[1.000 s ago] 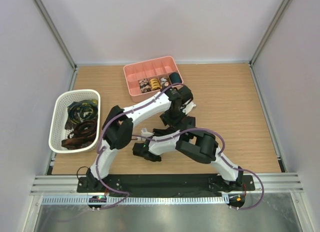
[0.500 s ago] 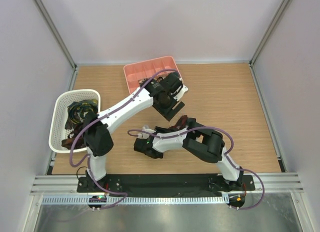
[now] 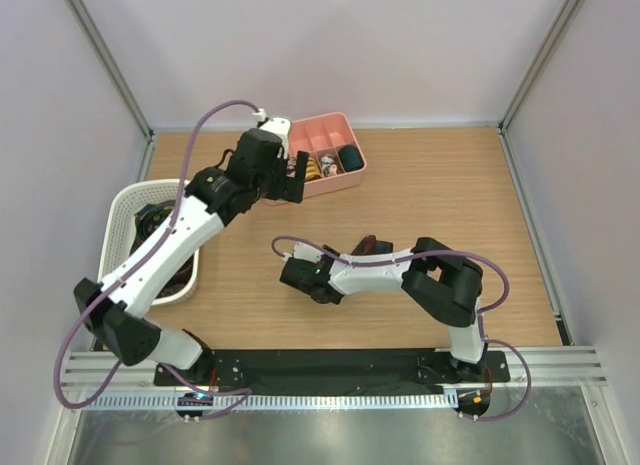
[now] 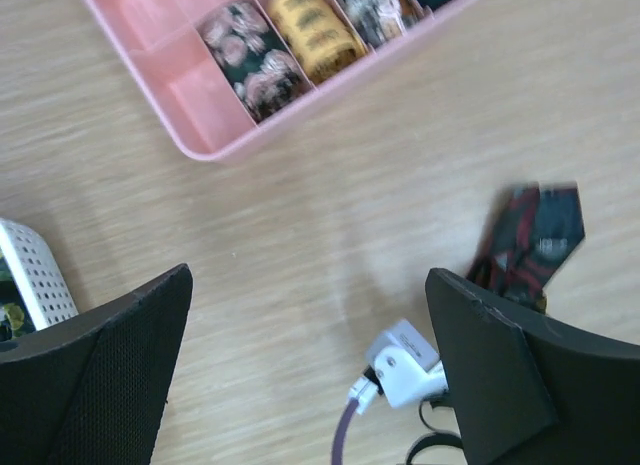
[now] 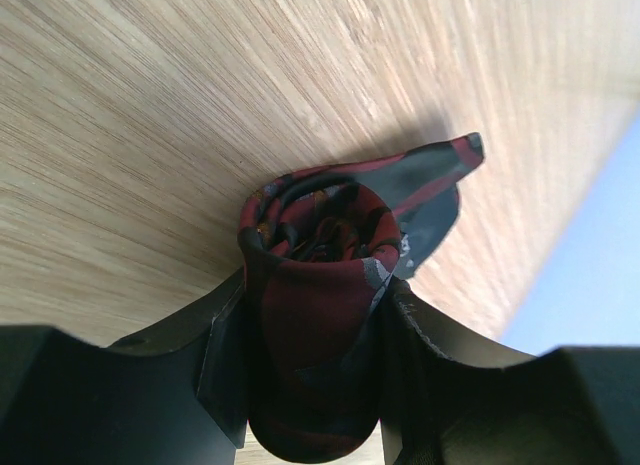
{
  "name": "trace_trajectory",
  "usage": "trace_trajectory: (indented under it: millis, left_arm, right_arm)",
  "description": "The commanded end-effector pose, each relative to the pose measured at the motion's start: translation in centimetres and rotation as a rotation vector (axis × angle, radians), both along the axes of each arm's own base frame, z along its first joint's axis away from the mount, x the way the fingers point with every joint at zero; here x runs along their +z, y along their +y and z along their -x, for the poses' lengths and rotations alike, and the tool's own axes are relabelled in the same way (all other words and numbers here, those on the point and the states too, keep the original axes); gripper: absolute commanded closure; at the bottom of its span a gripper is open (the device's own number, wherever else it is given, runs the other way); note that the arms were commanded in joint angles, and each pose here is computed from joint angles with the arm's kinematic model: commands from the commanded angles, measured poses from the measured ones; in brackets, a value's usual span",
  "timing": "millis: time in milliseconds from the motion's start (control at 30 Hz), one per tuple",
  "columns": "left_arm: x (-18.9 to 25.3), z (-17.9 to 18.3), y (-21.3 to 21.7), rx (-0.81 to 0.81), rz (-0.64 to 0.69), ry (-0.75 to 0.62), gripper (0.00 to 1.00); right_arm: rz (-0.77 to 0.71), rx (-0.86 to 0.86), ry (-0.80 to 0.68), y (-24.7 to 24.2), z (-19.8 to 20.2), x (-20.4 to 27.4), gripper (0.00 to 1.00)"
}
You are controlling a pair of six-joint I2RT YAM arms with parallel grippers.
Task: Roll the ties
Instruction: Roll the tie
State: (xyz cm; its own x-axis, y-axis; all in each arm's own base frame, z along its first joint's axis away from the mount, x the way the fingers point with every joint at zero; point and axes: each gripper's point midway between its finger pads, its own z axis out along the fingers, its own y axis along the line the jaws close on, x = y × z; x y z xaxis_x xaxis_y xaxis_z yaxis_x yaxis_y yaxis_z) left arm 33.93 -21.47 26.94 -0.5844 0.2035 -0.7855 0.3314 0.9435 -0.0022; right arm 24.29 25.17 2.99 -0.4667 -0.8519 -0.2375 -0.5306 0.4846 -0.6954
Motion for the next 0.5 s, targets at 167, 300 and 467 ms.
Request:
trace_trajectory:
  millis: [167,300,467]
  left_arm:
    - [5.2,0.0,5.5,0.324,0.289,-0.271,0.00]
    - [5.1,1.4,7.0,0.357,0.353,-0.300,0.00]
    - [3.1,3.0,8.4,0.384,0.380,-0.306,0.00]
  right_arm:
    - [-0.307,-0.024,0.207,2.2,1.9,-1.9,0.94]
    - [-0.384,-0.037,0.249,2.1,1.8,-1.6,0.95]
    - [-0.511,-0.045,0.340,2.5,2.1,-1.1,0.96]
